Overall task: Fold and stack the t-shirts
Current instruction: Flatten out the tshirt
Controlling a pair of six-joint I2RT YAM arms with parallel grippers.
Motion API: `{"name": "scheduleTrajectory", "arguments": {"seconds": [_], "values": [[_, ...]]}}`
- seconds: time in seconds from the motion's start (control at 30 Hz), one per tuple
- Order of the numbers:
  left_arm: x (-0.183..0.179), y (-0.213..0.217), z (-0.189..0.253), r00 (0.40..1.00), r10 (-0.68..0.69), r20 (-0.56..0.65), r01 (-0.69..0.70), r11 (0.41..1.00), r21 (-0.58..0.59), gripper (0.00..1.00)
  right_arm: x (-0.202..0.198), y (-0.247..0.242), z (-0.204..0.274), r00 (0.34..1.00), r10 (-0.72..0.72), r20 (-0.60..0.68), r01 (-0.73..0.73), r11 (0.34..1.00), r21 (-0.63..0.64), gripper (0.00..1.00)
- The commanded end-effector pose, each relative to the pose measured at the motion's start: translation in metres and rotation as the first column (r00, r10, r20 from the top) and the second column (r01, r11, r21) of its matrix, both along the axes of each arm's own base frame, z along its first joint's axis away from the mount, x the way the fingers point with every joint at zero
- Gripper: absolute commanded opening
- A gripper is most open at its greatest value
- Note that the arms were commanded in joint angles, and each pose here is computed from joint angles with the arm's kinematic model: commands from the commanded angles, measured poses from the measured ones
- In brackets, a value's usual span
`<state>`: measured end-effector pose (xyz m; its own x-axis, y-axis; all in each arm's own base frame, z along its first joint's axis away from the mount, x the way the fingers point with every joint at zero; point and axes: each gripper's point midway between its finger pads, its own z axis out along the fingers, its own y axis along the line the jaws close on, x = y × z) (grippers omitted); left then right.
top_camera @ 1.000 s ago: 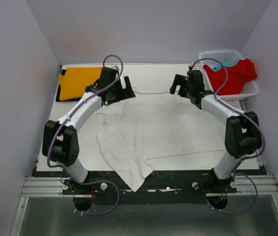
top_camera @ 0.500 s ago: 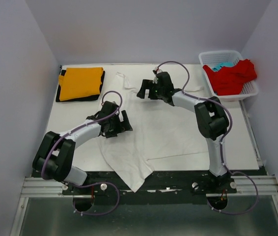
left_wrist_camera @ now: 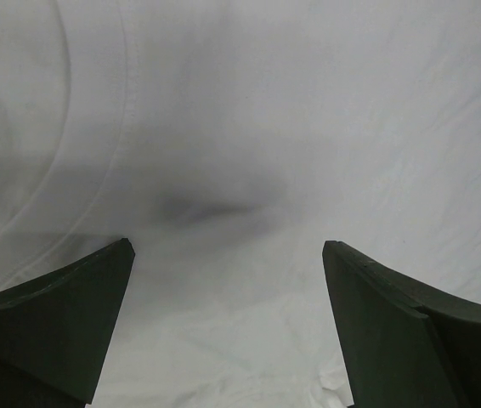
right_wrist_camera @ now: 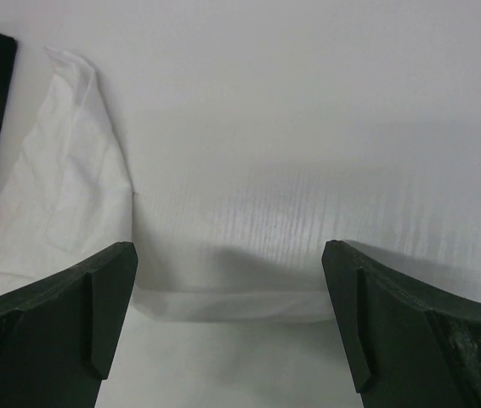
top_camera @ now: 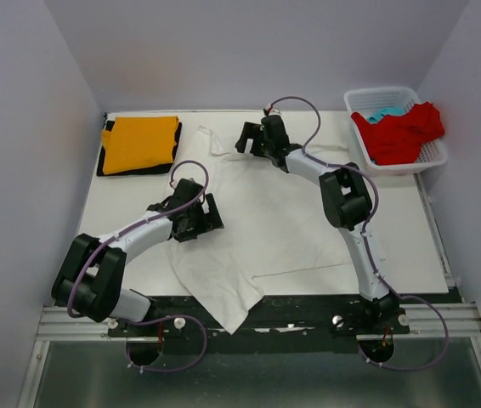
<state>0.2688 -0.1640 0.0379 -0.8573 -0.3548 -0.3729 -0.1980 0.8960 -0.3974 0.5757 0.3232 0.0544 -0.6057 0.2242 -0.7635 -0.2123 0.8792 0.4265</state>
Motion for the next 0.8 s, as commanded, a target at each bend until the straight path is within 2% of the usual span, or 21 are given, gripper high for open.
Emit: {"name": "scheduleTrajectory", "arguments": {"seconds": [0.0,0.07,0.13,0.2,0.3,0.37,0.5,0.77], "values": [[-0.023,0.022,-0.018,0.995,0.031,-0.09,-0.021,0.995,0.101,0.98,0.035,-0.028,-0.009,0.987,-0.152,0.054,0.156,0.985,-0.079,1.0],[-0.022,0.023,-0.017,0.995,0.033,-0.089,-0.024,0.994,0.103,0.99,0.045,-0.027,0.003,0.987,-0.137,0.086,0.143,0.986,-0.08,1.0],[-0.019,0.022,-0.016,0.997,0.033,-0.077,-0.025,0.995,0.1,0.99,0.044,-0.007,0.023,0.993,-0.016,0.114,0.022,0.998,-0.054,1.0],[-0.016,0.018,-0.014,0.998,0.025,-0.064,-0.02,0.997,0.08,0.99,0.019,0.025,0.039,0.976,0.183,0.118,-0.184,0.983,0.002,1.0],[-0.011,0.009,-0.009,0.999,0.01,-0.046,-0.008,0.999,0.039,0.99,-0.018,0.055,0.065,0.92,0.335,0.203,-0.349,0.936,0.038,1.0],[-0.01,0.004,-0.007,0.999,0.0,-0.04,0.001,1.0,0.014,0.99,-0.036,0.072,0.072,0.894,0.385,0.23,-0.403,0.915,0.032,1.0],[-0.007,-0.003,-0.006,0.999,-0.008,-0.034,0.007,1.0,-0.02,0.99,-0.064,0.113,0.063,0.857,0.477,0.195,-0.496,0.866,0.066,1.0],[-0.006,-0.004,-0.007,0.999,-0.005,-0.033,0.005,1.0,-0.029,0.99,-0.063,0.156,0.022,0.872,0.475,0.117,-0.49,0.851,0.191,1.0]]}}
